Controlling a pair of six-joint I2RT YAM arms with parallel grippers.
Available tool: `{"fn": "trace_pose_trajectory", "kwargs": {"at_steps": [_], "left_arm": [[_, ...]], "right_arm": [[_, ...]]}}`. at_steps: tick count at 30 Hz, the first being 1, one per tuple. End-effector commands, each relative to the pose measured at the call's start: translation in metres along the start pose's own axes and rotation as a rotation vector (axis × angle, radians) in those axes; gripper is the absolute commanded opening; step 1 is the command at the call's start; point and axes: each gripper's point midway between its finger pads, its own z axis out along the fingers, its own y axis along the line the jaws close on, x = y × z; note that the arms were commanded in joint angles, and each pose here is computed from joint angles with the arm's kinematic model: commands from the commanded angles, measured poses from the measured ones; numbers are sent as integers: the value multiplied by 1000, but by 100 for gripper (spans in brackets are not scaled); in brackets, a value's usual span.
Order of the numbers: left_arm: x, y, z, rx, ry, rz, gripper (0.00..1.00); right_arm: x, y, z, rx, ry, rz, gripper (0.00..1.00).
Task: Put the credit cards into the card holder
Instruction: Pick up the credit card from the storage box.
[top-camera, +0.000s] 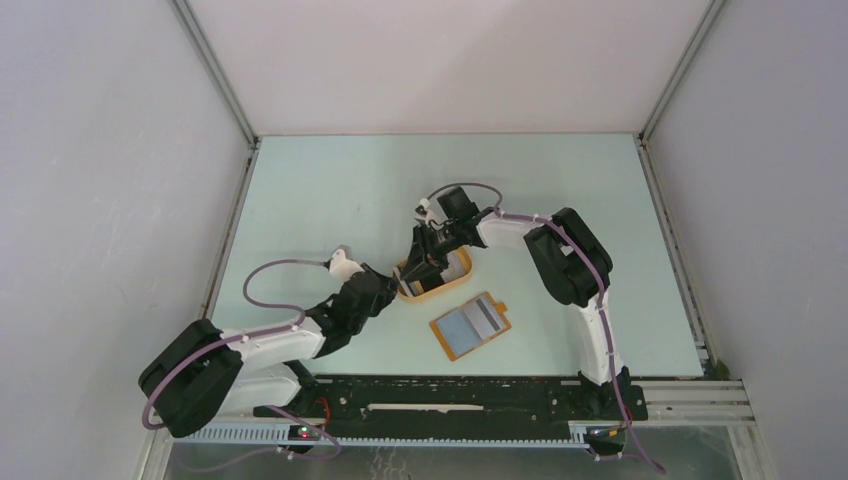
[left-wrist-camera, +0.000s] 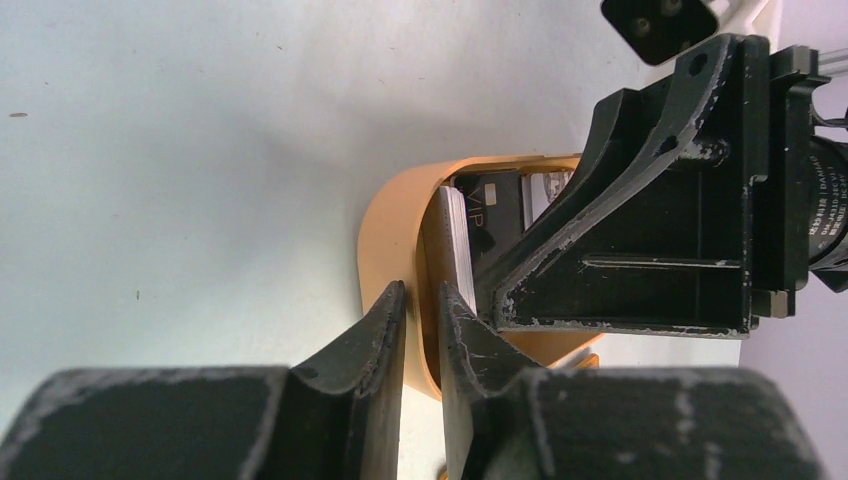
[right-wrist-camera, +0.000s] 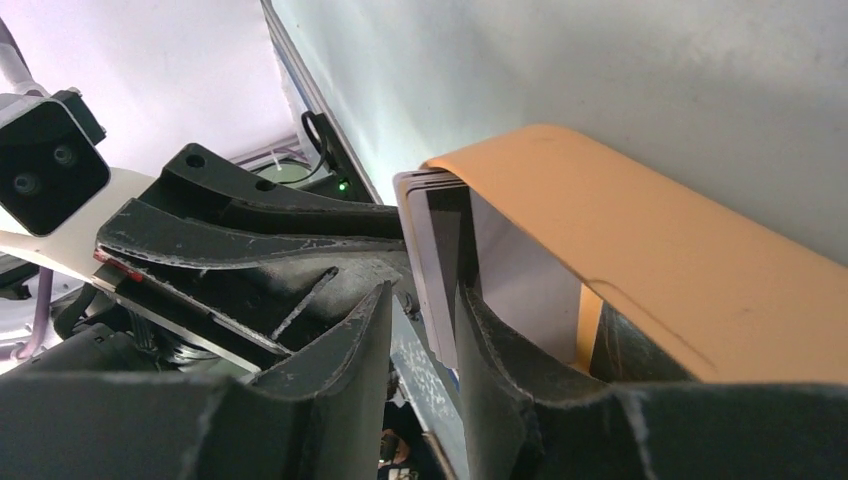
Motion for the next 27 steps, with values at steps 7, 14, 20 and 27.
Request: {"fn": "trace_pose_trajectory", "kwargs": {"at_steps": [7,14,20,27], "left_arm": [[-4,-6,1,20,-19,-26,22],[2,-14,7,35,14,4,23],[9,-16,13,37,47,29,24],[11,-18,17,41,66,44,32]], "right_arm": [[1,-8,-1,29,-4,-25,47],[-3,-15,-5,113,-4,-118,52],[-2,-19,-9,132,16,-156,55],[-1,-11,-15,83,32,-160,59]]}}
